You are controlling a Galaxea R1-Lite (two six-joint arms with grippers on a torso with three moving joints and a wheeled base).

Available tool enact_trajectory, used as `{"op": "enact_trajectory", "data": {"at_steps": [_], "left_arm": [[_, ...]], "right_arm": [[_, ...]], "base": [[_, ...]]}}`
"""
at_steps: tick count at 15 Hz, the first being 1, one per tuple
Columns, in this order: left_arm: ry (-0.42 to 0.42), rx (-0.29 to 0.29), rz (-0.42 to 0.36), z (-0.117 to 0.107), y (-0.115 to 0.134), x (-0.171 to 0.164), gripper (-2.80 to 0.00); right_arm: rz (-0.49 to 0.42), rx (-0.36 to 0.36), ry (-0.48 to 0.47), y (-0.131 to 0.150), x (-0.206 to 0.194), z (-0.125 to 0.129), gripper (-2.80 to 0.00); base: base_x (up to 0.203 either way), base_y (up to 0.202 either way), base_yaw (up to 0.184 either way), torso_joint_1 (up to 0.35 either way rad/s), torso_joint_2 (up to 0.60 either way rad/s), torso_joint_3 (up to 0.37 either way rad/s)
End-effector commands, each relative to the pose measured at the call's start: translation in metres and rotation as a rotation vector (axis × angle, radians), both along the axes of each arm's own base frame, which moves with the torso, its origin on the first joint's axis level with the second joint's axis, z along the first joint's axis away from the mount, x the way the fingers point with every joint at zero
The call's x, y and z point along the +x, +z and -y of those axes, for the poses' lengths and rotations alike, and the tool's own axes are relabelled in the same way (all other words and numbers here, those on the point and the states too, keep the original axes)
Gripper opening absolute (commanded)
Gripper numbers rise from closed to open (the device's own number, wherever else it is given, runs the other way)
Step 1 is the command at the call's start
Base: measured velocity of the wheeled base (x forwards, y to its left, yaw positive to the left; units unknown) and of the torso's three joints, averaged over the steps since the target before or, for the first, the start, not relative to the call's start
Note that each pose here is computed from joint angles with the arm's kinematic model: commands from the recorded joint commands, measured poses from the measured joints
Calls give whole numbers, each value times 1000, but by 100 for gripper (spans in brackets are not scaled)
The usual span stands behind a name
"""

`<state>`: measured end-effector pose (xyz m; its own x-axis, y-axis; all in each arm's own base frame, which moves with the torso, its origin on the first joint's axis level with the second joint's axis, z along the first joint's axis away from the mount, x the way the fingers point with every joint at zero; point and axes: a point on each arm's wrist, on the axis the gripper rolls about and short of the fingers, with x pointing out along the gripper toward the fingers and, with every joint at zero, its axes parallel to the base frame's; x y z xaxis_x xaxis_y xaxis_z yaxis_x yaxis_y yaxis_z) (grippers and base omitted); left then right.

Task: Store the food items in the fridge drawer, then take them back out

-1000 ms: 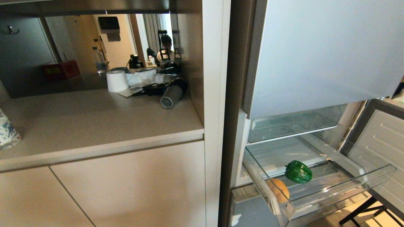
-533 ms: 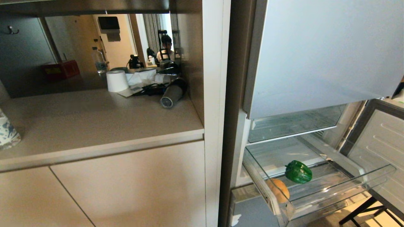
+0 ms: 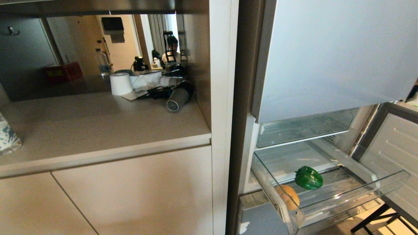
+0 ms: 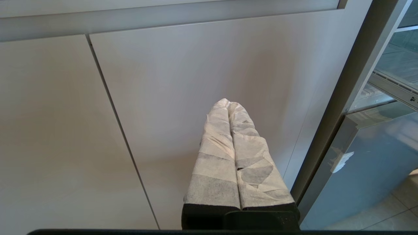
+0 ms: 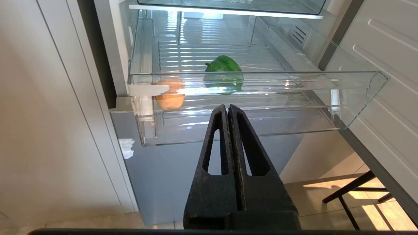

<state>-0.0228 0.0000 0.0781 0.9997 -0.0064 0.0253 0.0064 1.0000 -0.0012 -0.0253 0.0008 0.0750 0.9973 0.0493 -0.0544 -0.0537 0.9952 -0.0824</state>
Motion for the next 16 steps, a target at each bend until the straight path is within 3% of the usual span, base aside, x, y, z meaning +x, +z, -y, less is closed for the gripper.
{"op": "enact_trajectory", "data": {"at_steps": [1, 16], "left_arm": [[0, 0, -8, 0, -3, 1, -280], [0, 0, -8, 0, -3, 1, -280]], "right_arm": [[-2, 1, 1, 0, 0, 0, -280], [0, 19, -5, 1, 0, 0, -280]], "base": [[0, 0, 0, 0, 0, 0], [0, 0, 0, 0, 0, 0]]}}
